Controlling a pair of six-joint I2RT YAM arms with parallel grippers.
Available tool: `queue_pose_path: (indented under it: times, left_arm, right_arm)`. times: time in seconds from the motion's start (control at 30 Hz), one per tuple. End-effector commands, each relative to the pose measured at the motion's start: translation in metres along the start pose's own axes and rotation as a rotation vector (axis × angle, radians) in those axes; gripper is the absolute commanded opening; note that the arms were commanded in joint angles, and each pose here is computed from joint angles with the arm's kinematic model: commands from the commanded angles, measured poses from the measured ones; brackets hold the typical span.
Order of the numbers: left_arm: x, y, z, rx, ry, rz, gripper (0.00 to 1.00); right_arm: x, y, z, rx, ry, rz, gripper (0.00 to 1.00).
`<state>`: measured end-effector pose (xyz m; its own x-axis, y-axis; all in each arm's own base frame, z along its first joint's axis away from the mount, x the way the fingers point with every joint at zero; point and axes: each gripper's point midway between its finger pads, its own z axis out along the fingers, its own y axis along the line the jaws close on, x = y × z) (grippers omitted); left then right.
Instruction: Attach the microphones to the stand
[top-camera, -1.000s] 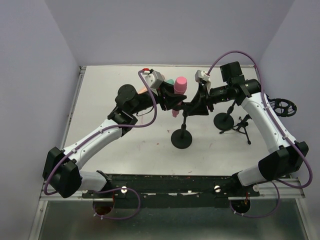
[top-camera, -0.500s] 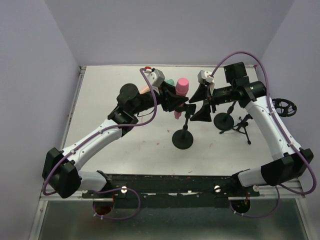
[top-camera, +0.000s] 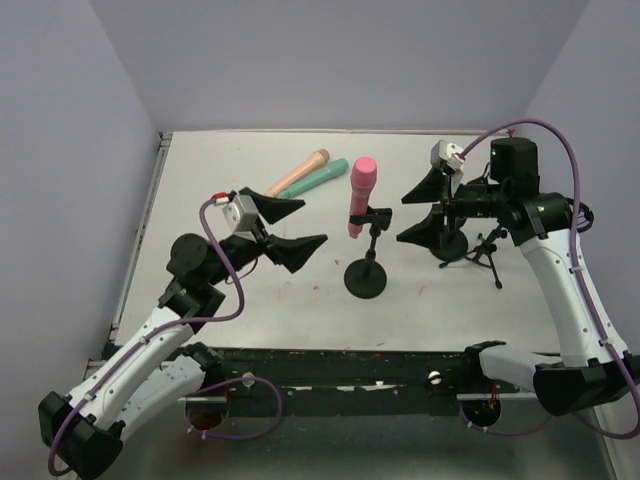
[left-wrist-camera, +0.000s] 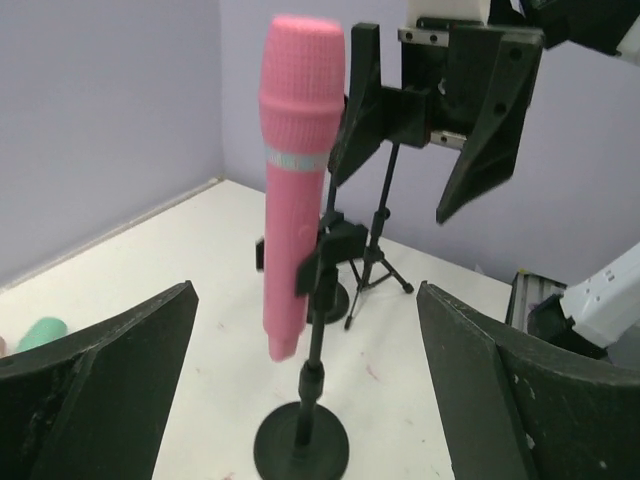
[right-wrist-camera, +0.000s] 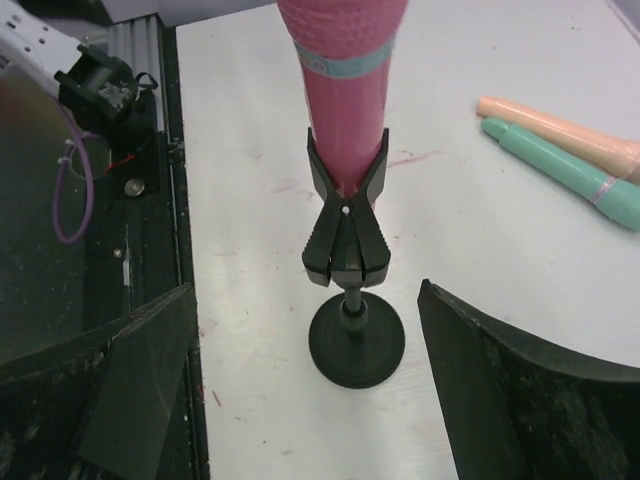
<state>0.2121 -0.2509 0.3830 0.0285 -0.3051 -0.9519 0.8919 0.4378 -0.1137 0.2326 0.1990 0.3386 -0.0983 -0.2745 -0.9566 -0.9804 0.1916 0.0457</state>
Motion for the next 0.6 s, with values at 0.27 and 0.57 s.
queue_pose_path:
  times: [0.27, 0.57]
  left_arm:
    - [0.141, -0.021, -0.042, -0.020, 0.034, 0.076, 0.99]
    - [0.162, -0.013, 0.003, -0.105, -0.072, 0.206, 0.96]
  right_arm:
    - [0.060, 0.000, -0.019, 0.141, -0.024, 0.072, 1.00]
    - [0.122, 0.009, -0.002, 0.102, -0.010, 0.092, 1.00]
